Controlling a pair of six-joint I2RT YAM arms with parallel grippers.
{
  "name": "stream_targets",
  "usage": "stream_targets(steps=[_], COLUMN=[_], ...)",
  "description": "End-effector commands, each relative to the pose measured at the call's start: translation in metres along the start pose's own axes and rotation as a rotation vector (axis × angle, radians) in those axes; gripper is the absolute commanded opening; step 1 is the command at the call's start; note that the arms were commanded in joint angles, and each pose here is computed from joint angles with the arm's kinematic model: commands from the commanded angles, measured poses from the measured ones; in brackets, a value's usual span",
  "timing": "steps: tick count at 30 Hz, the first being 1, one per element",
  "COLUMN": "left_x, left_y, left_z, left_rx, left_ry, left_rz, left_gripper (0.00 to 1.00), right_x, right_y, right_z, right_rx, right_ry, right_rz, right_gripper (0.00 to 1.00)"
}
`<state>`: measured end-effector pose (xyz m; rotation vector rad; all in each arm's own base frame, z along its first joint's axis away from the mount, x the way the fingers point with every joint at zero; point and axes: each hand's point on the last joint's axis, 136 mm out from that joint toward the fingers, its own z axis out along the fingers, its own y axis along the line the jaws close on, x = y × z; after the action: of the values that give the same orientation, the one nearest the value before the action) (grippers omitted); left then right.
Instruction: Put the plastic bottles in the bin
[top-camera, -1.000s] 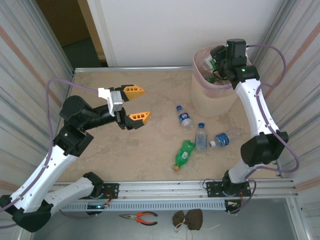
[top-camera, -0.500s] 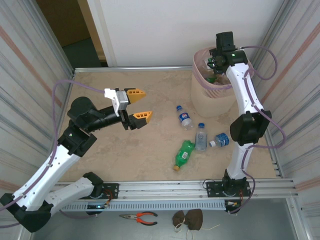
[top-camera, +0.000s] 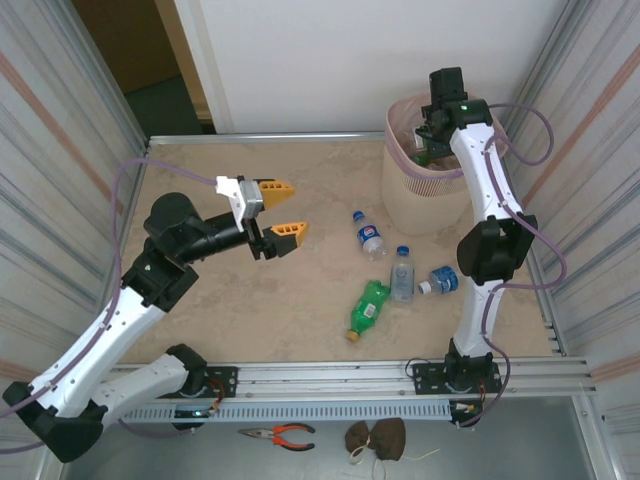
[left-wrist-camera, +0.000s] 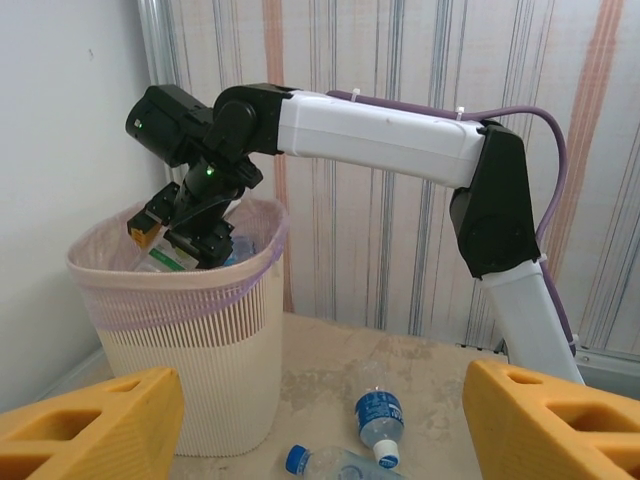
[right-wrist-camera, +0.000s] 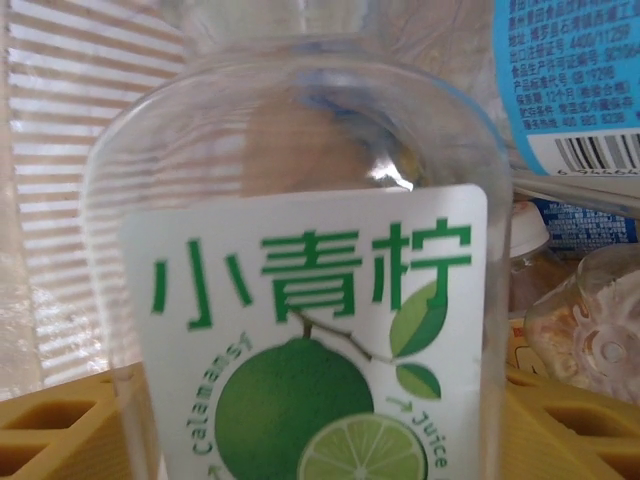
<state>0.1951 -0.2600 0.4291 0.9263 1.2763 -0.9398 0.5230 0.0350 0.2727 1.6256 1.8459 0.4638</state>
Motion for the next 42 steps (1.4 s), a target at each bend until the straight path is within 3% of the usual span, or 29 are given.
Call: stream_targets(steps=[1, 12, 20, 28, 32, 42], left_x=[0.008, 0.022, 0.05, 0.094, 0.12, 0.206], left_y=[0.004, 0.008, 0.01, 0.007, 0.002, -0.048], left_z=[0.003, 0.014, 0.033, 0.06, 0.071, 0.093], left_rx=[-0.013, 0.001, -0.016, -0.057, -0.087, -0.064], left_ry=[0.018, 0.079, 0.195, 0.382, 0.48, 0.791], left_rz=[-0.032, -0.084, -0.128, -0.221, -0.282, -0.336], left_gripper=[0.74, 0.7, 0.68, 0.67, 0.65, 0.61], right_x=[-0.015, -0.021, -0.022, -0.034, -0.055, -0.096], right_y=[0.009, 0.025, 0.042, 0.026, 0.006, -0.037], right_z=[-0.031, -0.077, -0.11, -0.138, -0.158, -0.203], right_rx=[-0.042, -0.144, -0.279, -0.419, -0.422, -0.414], right_ry=[-0.04, -0.047, -0.061, -0.133, -0.213, -0.355], right_rz=[0.041, 0.024, -0.143, -0.333, -0.353, -0.338], right_gripper=[0.77, 0.79, 0.78, 0.77, 0.76, 0.75])
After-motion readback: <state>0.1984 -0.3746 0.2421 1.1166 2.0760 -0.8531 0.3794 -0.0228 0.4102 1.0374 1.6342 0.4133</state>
